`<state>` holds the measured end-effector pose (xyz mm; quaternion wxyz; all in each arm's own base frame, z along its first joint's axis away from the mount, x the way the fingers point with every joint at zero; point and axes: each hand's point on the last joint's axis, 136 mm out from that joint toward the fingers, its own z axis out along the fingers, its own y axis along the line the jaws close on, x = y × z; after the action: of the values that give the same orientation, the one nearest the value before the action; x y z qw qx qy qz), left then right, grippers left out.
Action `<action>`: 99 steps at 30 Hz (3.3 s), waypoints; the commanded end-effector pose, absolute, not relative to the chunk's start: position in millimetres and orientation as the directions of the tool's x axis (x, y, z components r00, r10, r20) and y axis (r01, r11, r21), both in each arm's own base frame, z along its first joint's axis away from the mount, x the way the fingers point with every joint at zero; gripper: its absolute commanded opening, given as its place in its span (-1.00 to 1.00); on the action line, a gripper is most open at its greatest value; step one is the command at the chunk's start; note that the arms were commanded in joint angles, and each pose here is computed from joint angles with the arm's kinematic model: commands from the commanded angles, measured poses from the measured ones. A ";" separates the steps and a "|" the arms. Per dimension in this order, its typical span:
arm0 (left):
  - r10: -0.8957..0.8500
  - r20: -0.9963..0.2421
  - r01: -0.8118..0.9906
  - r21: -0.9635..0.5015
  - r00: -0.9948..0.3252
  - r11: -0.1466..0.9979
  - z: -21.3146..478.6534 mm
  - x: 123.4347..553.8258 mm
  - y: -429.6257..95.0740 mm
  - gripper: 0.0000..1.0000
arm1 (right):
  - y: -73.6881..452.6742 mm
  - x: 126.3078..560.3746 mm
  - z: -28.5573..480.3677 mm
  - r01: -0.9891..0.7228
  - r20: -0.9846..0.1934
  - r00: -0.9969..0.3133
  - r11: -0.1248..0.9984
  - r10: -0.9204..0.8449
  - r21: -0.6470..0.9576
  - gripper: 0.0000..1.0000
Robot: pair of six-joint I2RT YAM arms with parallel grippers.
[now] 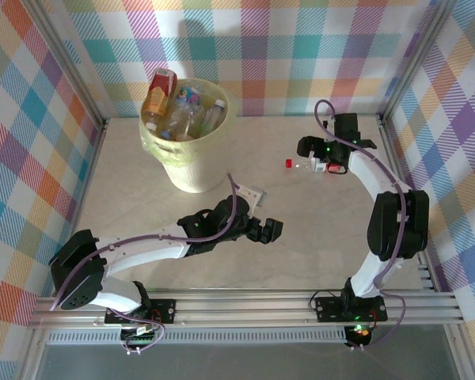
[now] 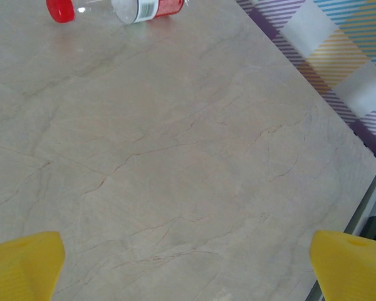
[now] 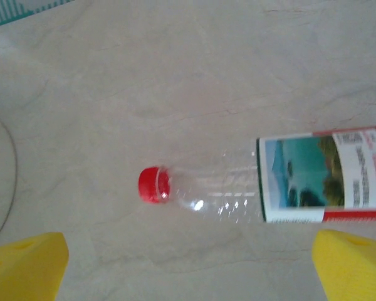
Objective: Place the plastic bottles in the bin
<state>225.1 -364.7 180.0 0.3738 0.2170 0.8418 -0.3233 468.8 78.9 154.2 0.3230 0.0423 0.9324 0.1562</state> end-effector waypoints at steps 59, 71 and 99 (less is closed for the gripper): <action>0.079 -0.644 0.524 -0.539 -0.761 0.659 189.9 190.4 -368.8 1.00 | 91.4 337.8 65.7 0.075 -0.284 -0.950 0.978 0.129 0.194 0.97; 0.012 -0.660 0.511 -0.571 -0.751 0.642 216.0 189.8 -330.1 1.00 | 91.1 329.1 43.6 0.134 -0.219 -0.963 0.985 0.155 0.109 0.65; -0.112 -0.542 0.439 -0.770 -0.833 0.463 257.8 210.8 -340.5 1.00 | 153.4 310.8 138.1 -0.176 -0.461 -0.885 0.870 0.064 0.460 0.11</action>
<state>209.0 -339.6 228.0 0.2697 0.1031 0.8345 -0.4694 318.2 122.9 108.4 0.2147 0.0199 0.9624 0.1650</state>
